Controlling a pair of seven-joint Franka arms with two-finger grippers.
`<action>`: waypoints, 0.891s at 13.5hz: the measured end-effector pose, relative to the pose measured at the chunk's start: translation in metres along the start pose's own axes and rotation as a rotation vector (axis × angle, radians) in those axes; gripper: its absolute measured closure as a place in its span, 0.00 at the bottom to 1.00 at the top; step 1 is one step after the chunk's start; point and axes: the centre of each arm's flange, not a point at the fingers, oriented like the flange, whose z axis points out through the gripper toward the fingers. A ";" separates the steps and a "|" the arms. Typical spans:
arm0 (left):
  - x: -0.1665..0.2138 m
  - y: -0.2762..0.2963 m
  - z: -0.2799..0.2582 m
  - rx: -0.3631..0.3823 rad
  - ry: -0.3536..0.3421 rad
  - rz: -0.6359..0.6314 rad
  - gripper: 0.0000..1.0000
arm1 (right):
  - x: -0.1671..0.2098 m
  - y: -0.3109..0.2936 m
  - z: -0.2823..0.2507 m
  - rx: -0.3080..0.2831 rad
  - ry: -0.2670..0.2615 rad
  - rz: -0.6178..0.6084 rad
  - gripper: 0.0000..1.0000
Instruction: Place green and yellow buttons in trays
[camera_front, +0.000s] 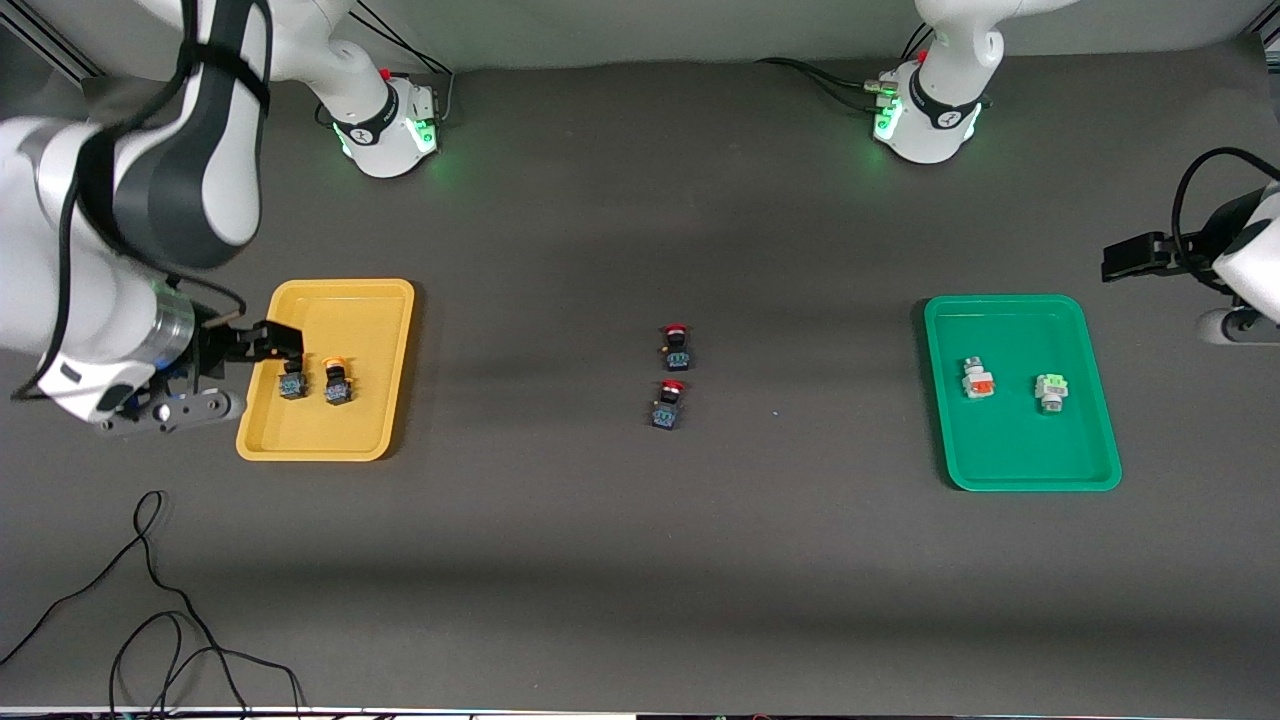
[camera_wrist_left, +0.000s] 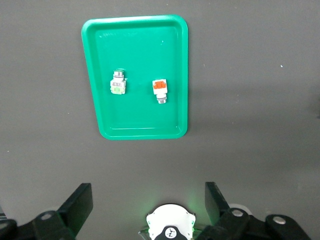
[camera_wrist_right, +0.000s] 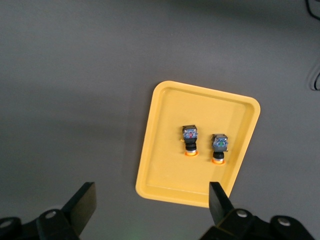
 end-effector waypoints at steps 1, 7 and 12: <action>0.002 0.001 0.002 0.000 -0.004 0.003 0.00 | -0.002 0.000 -0.006 -0.002 0.007 0.019 0.00; 0.003 0.002 0.000 -0.001 -0.001 0.006 0.00 | -0.015 0.056 -0.014 0.006 -0.023 0.079 0.00; 0.002 0.026 -0.002 0.039 0.012 0.025 0.00 | -0.045 0.106 -0.037 0.076 0.004 0.106 0.00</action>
